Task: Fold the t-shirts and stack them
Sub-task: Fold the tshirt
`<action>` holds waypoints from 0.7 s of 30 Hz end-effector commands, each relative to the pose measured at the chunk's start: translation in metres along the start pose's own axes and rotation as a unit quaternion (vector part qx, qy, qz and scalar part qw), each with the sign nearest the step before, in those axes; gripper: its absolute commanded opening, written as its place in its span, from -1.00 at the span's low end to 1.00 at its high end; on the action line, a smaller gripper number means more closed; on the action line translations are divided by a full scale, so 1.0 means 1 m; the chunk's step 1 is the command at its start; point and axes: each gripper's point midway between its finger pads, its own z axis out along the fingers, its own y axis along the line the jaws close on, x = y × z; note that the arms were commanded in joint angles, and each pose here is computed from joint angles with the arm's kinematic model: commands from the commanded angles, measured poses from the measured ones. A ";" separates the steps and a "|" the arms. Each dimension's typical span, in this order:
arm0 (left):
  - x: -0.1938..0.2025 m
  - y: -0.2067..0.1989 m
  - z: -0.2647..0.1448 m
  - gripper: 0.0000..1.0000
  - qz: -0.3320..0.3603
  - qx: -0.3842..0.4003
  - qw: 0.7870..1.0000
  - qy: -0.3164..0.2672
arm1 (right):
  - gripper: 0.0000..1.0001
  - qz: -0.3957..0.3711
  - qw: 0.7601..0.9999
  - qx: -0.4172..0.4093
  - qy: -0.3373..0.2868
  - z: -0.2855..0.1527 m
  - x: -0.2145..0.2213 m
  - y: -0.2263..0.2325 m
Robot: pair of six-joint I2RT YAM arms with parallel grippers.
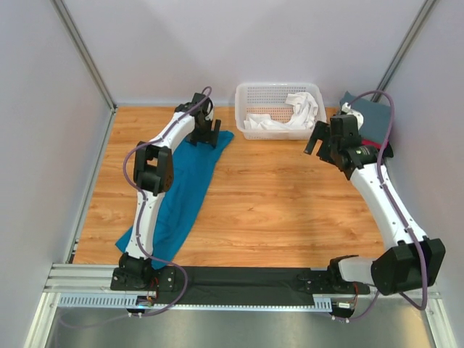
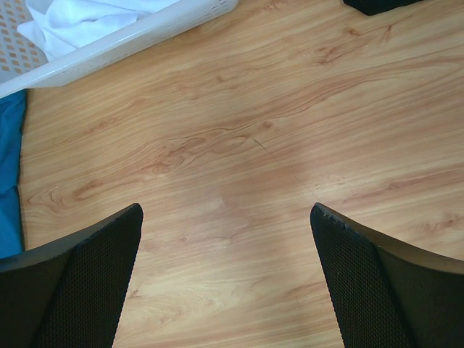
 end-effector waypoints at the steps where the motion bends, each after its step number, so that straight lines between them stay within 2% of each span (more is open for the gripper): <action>1: 0.008 0.008 -0.002 0.76 -0.040 -0.033 0.998 0.026 | 1.00 0.013 1.000 0.018 -0.004 0.003 -0.015 -0.003; 6: 0.001 0.014 0.008 0.79 -0.080 -0.046 0.996 0.014 | 1.00 0.015 0.999 0.036 0.005 0.011 -0.024 -0.009; 14: -0.017 0.025 0.034 0.75 -0.220 0.003 0.976 0.008 | 1.00 0.024 0.998 0.056 -0.001 0.018 -0.049 -0.017; 17: -0.043 0.046 0.033 0.74 -0.258 0.017 0.965 -0.035 | 1.00 0.021 0.998 0.064 -0.002 0.019 -0.057 -0.021; 19: -0.061 0.049 0.029 0.74 -0.264 0.041 0.961 -0.064 | 1.00 0.020 0.997 0.073 -0.001 0.022 -0.060 -0.024; 21: -0.091 0.055 0.024 0.74 -0.259 0.063 0.957 -0.118 | 1.00 0.018 0.997 0.079 0.001 0.025 -0.063 -0.025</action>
